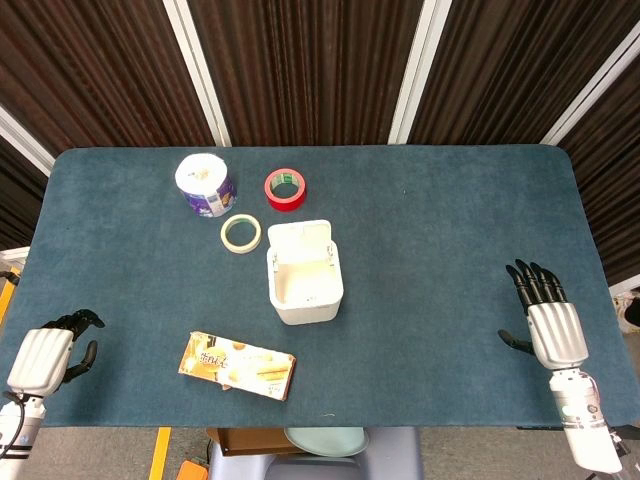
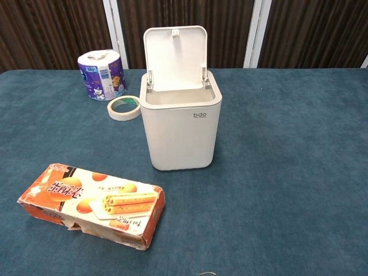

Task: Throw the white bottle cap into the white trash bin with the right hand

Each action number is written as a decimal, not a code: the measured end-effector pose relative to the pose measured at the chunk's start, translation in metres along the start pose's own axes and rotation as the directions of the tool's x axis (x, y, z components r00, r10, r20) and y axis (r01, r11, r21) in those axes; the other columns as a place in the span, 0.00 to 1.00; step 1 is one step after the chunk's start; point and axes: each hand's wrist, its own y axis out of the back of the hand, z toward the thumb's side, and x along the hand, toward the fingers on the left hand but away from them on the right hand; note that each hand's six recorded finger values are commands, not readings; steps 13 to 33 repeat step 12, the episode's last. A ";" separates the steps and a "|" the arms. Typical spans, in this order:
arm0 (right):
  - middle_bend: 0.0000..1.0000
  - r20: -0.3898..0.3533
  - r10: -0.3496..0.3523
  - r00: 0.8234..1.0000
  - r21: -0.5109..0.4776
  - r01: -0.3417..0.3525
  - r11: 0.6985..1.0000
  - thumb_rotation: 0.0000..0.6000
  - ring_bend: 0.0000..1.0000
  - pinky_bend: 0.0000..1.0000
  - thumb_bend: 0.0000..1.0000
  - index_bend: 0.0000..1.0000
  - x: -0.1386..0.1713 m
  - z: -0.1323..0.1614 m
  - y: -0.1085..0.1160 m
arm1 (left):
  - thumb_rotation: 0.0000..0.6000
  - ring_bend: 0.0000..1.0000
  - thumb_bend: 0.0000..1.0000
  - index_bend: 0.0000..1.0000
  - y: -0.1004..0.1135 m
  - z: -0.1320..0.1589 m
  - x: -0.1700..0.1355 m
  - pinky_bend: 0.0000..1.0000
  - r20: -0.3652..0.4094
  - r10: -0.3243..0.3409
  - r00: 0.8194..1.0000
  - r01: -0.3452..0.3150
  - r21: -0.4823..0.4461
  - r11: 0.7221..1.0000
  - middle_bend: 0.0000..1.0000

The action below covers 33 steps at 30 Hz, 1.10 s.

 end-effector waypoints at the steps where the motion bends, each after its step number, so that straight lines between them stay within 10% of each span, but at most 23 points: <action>1: 0.13 0.002 0.006 1.000 -0.003 -0.006 1.000 1.00 0.06 0.20 0.09 0.11 0.000 0.000 -0.001 | 1.00 0.38 0.53 0.39 0.000 0.000 0.000 0.49 -0.001 -0.001 1.000 0.001 0.000 1.000 0.31; 33: 0.14 -0.012 0.054 0.998 -0.031 -0.054 0.998 1.00 0.06 0.20 0.09 0.14 -0.001 0.001 -0.006 | 1.00 0.38 0.53 0.39 0.003 0.000 0.000 0.49 0.007 0.026 1.000 -0.026 -0.006 1.000 0.31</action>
